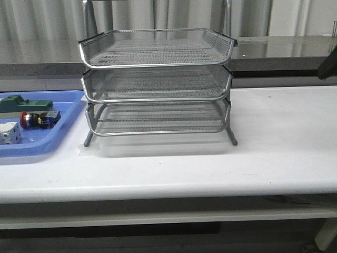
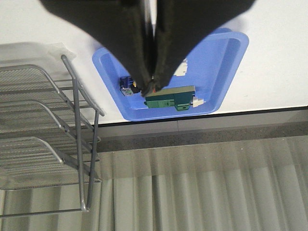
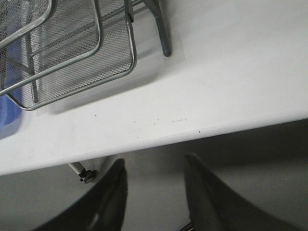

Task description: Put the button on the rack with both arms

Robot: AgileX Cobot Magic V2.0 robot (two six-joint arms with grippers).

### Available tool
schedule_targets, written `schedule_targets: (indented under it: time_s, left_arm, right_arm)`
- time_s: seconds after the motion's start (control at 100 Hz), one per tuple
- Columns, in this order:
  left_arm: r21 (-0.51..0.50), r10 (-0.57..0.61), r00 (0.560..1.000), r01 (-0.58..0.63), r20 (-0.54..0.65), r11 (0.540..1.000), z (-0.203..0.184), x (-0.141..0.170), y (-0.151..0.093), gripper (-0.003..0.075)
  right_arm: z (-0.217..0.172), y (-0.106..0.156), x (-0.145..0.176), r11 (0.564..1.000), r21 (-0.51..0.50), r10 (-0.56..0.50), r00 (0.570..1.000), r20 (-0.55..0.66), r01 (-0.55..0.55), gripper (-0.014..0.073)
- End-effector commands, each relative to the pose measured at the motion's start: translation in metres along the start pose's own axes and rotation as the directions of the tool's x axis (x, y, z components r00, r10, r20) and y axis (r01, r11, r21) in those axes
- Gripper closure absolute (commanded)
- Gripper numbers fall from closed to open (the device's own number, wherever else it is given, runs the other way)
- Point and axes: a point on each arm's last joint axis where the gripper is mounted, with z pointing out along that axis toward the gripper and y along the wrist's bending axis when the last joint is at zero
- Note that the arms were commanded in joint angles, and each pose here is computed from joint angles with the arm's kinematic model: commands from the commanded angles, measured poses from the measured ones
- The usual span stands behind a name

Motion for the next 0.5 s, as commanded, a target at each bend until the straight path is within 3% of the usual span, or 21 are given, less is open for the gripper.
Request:
schedule_targets:
  time_s: [0.0,0.19,0.49]
  left_arm:
    - [-0.002,-0.019,0.998,0.019,0.053,1.0,-0.001,0.01,-0.001,0.0741]
    - [-0.002,-0.019,0.998,0.019,0.053,1.0,-0.001,0.01,-0.001,0.0741]
    - [-0.002,-0.019,0.998,0.019,0.053,1.0,-0.001,0.01,-0.001,0.0741]
  right_arm:
    - [-0.007,0.008,-0.016,0.998,-0.045,0.039,0.994,0.104,-0.034,0.019]
    - [0.006,0.011,-0.02,0.992,-0.083,0.109,0.987,0.118,-0.099,0.0206]
    - [0.051,0.015,-0.016,0.977,-0.118,0.182,0.982,0.046,-0.175,0.0206]
